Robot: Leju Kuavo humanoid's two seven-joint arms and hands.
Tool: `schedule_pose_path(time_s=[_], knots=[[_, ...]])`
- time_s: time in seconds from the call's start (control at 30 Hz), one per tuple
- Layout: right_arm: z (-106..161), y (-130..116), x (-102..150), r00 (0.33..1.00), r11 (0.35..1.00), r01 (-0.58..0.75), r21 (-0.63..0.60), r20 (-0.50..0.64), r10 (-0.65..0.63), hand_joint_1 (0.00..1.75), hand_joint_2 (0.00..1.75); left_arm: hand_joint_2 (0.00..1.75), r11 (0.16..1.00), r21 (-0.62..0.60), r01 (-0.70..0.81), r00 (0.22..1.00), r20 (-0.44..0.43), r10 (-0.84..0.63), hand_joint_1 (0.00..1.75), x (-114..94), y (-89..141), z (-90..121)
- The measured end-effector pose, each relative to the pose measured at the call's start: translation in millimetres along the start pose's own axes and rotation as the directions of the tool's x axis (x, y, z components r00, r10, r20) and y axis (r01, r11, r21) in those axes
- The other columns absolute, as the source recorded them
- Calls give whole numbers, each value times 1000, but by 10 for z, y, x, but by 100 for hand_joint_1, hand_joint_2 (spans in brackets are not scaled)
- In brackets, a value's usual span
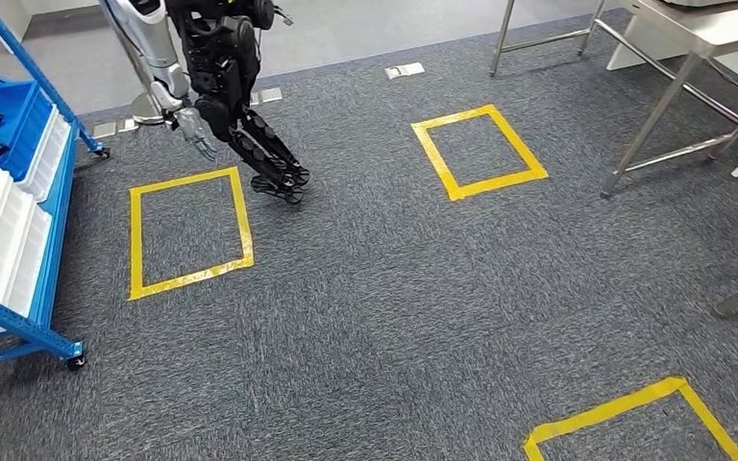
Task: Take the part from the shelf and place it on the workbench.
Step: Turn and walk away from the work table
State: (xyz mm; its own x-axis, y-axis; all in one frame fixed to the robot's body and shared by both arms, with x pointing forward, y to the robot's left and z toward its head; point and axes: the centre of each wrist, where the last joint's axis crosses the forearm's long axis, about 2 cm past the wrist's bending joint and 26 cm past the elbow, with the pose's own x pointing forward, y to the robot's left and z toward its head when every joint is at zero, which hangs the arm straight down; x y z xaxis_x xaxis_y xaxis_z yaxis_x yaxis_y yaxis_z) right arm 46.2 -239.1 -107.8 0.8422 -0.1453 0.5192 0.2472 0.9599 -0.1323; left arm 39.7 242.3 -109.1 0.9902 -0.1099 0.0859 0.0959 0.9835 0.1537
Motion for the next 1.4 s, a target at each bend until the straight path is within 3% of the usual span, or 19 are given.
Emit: schedule_pose_path(time_s=[1.4], knots=[[26,92,6,1000,1000,-7,15,3,7,0,0,0,999,23,40,999,13,-40,0,16,24,-4]])
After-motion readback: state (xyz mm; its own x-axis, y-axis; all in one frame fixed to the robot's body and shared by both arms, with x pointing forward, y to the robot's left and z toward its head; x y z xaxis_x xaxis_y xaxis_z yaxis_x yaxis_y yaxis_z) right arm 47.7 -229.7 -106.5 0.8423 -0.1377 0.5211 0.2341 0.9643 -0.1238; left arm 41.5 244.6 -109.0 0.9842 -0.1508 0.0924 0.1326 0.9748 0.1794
